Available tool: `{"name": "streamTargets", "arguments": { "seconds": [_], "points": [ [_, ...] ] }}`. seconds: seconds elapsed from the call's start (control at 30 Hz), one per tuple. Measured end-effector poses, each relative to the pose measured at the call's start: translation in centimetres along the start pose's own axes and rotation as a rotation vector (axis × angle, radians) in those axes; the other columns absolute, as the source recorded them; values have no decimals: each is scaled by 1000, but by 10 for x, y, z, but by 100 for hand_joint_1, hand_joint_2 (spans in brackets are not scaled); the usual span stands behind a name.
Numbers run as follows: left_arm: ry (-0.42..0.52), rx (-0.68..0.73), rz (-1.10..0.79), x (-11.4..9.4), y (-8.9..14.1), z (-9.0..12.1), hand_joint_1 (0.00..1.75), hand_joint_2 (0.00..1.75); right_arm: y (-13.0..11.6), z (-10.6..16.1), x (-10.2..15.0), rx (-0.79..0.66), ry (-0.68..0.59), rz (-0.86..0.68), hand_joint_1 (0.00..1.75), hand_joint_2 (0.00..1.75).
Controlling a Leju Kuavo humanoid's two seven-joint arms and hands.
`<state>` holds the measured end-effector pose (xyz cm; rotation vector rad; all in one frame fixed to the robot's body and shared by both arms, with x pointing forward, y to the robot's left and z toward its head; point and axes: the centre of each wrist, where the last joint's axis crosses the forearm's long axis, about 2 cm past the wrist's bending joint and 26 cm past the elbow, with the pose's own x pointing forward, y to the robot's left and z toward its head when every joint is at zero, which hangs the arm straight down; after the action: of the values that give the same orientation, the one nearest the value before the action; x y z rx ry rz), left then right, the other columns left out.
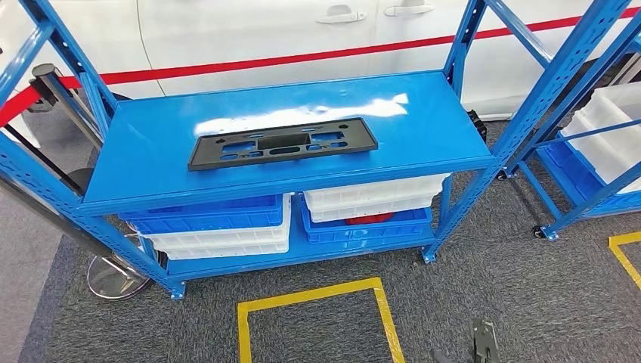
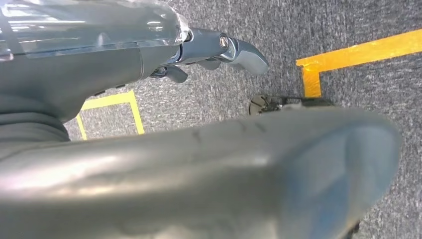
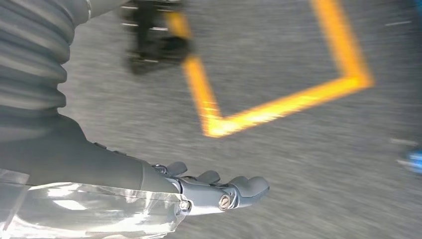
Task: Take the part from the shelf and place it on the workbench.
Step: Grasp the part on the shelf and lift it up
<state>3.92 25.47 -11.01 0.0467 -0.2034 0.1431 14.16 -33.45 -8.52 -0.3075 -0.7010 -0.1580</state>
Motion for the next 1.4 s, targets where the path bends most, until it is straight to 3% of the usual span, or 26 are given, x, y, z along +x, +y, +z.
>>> {"name": "streamTargets", "arguments": {
  "seconds": [0.37,0.53,0.63,0.77,1.23,1.37,1.4],
  "points": [
    [1,38,9,5,1,-1,0,0,-14,-29,122,-4,-482,-162,0,175],
    [-3,51,13,8,2,-1,0,0,-13,-26,165,64,-652,-215,0,175],
    [-5,52,17,8,0,-1,0,0,-12,-24,177,88,-700,-230,0,175],
    [-3,54,23,8,0,-1,0,0,-8,-17,200,149,-805,-246,0,0],
    [-2,67,45,15,-3,-1,0,0,40,52,304,585,-1263,-326,0,0],
    [3,72,54,14,-3,-1,0,0,59,78,320,747,-1357,-357,0,175],
    [4,74,57,15,-3,-1,0,0,63,85,324,790,-1381,-366,0,175]
  ]
}}
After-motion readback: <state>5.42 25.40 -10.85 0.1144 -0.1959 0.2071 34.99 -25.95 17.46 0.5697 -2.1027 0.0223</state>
